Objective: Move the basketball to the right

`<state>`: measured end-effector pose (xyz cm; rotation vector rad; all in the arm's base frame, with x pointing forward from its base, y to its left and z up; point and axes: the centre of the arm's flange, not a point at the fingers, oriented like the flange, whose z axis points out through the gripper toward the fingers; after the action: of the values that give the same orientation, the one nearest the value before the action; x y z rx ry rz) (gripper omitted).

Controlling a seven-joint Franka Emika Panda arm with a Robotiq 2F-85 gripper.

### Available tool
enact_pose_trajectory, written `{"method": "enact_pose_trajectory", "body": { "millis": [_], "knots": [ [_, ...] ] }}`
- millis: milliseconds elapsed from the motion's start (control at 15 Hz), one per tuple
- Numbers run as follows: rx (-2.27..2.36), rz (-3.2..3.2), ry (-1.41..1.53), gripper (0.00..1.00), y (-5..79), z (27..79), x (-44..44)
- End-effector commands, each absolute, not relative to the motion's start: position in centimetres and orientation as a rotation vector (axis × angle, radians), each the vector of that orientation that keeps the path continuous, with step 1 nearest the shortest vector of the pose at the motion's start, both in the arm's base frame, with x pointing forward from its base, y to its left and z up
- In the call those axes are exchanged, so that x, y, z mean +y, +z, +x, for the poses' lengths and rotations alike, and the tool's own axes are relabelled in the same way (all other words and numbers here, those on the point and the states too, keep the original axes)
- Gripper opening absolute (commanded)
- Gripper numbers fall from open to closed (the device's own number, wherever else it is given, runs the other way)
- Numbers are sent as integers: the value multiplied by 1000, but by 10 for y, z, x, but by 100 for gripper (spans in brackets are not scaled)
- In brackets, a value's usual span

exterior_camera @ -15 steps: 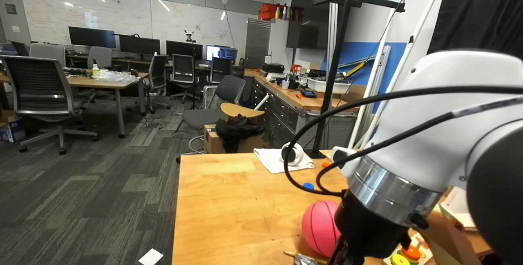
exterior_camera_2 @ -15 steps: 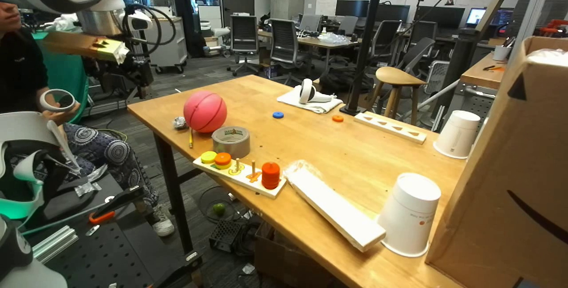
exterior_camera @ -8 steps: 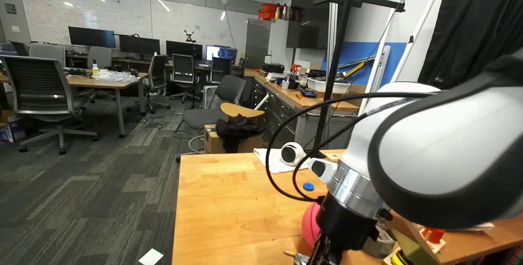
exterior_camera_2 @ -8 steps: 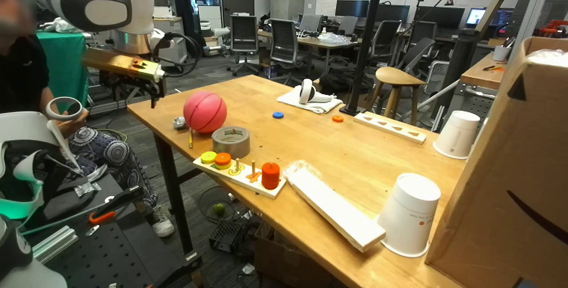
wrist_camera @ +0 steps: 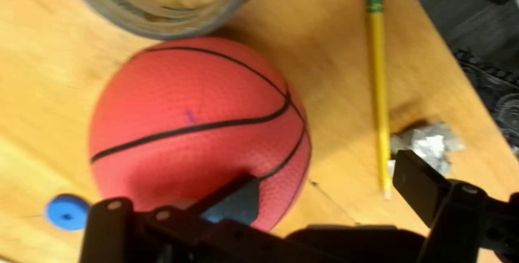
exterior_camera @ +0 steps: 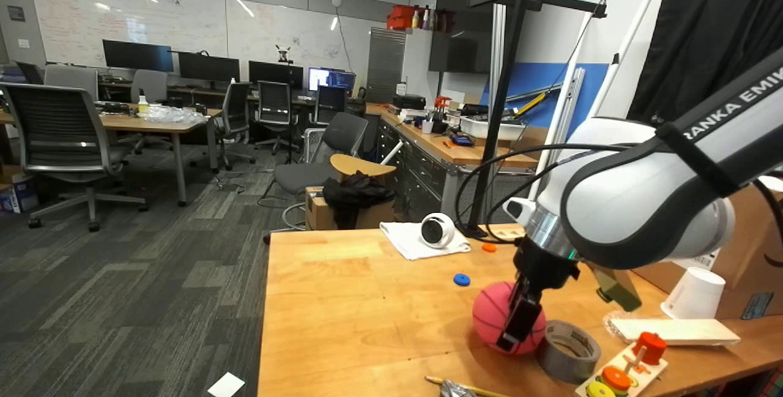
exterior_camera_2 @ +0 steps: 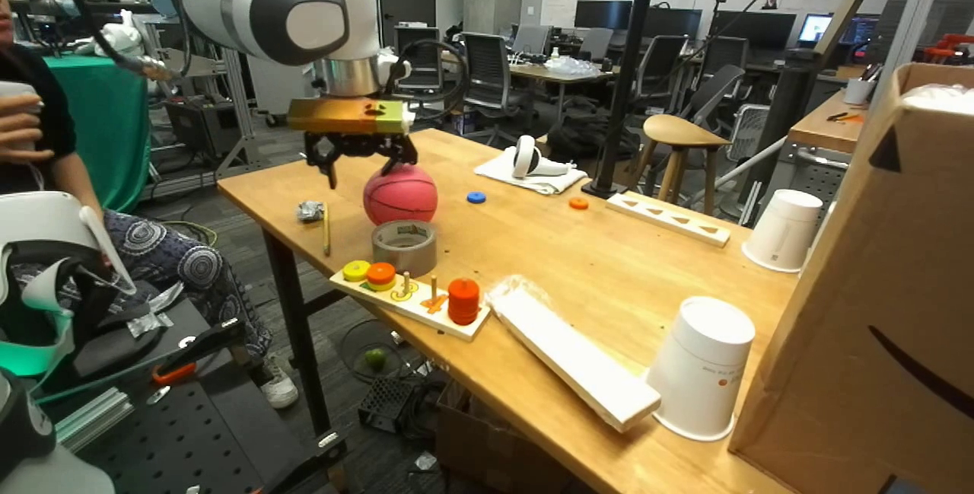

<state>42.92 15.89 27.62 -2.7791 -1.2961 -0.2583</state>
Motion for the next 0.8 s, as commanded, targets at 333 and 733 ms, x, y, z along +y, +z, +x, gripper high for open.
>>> {"method": "enact_pose_trajectory", "body": {
  "millis": [333, 733],
  "knots": [
    [-1134, -3090, -495, 100, 374, 444, 70],
    [-1035, -3157, -511, 100, 382, 422, 66]
  ]
}}
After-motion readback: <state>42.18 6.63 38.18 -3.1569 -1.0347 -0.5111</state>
